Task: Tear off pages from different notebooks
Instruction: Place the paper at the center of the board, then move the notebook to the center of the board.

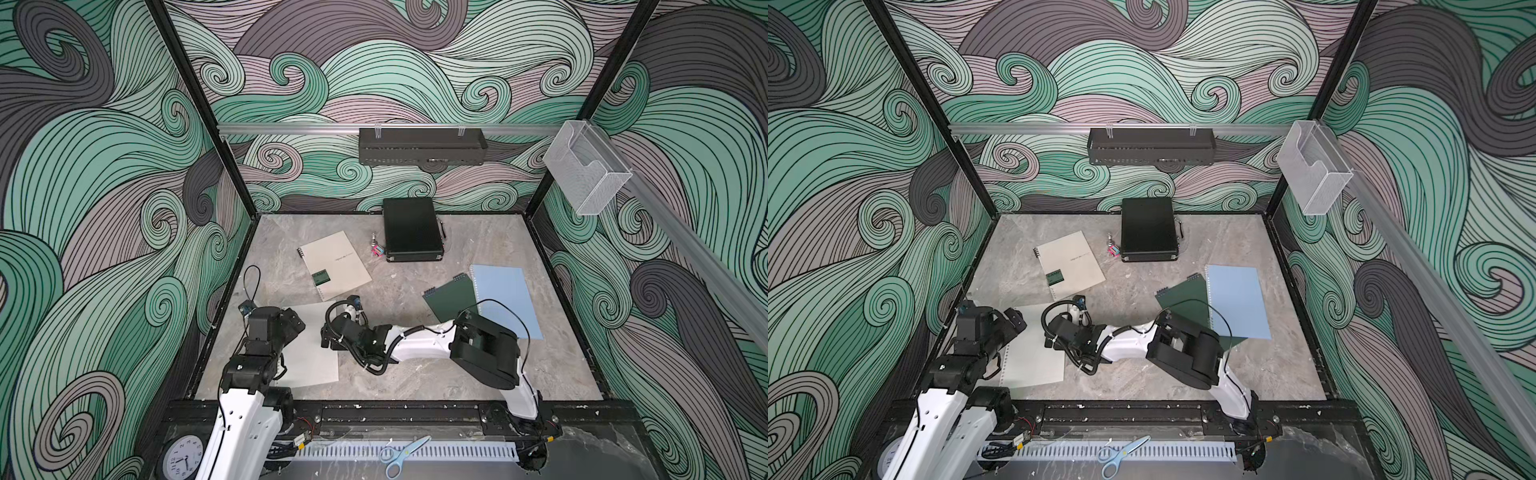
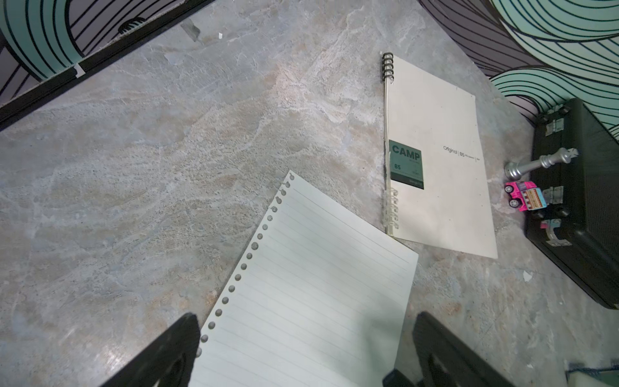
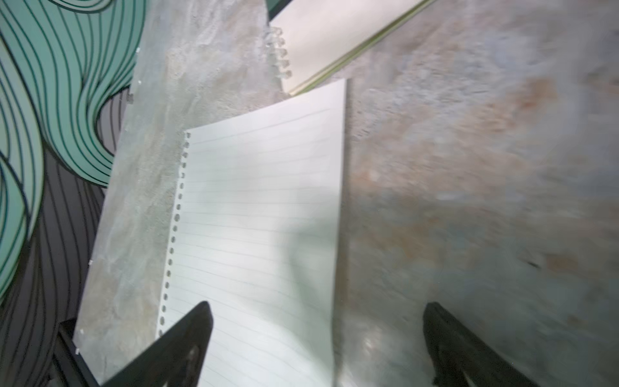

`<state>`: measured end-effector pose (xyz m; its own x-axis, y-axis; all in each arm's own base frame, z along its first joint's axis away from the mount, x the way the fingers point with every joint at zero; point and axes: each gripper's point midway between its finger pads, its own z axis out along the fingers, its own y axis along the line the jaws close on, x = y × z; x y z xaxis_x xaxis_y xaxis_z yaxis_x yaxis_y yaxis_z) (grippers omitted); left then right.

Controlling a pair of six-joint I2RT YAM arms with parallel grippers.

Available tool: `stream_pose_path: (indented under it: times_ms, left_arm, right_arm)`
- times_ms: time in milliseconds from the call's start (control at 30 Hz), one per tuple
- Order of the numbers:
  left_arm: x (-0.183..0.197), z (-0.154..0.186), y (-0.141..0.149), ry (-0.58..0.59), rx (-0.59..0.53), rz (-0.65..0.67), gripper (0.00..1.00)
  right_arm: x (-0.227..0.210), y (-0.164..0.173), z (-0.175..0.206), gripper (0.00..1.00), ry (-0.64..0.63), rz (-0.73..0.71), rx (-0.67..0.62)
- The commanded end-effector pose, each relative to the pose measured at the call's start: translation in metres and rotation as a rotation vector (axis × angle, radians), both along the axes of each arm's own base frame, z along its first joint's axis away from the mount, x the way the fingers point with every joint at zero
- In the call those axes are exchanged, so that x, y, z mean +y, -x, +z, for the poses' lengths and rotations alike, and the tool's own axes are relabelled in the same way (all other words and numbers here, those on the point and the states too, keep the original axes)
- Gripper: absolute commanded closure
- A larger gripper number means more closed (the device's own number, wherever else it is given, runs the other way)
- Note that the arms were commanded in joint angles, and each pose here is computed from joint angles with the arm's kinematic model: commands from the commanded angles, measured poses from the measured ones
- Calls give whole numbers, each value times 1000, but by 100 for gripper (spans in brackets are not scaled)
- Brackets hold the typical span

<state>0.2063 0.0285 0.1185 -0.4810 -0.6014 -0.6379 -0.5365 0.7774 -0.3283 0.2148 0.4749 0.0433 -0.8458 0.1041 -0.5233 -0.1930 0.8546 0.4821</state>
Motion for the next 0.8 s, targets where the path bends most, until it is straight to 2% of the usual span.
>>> stream_pose_path:
  times_ms: [0,100,200,333,400,567,700,767]
  left_arm:
    - [7,3,0,-41,-9,25,2]
    - [0,14,-8,-21,2,-9,1]
    - [-22,30,-14,81,22,-90,1]
    - [-58,51,-31,229,-49,-220,4]
    - [-75,58,-38,265,-78,-272,4]
    - [-131,54,-46,293,-57,-395,4]
    - [-182,44,-49,278,-45,-477,4]
    - [-206,37,-51,264,-28,-508,4]
  right_arm:
    - [-41,-9,28,1,85,-31,-69]
    - [-80,-16,60,1,149,-55,-133]
    - [-128,-25,86,1,175,-106,-177]
    - [-202,-47,97,1,212,-219,-190]
    - [-237,-59,92,1,224,-269,-179]
    - [-314,-85,67,1,279,-395,-94]
    - [-336,-98,34,1,316,-372,16]
    - [-343,-102,12,4,330,-366,90]
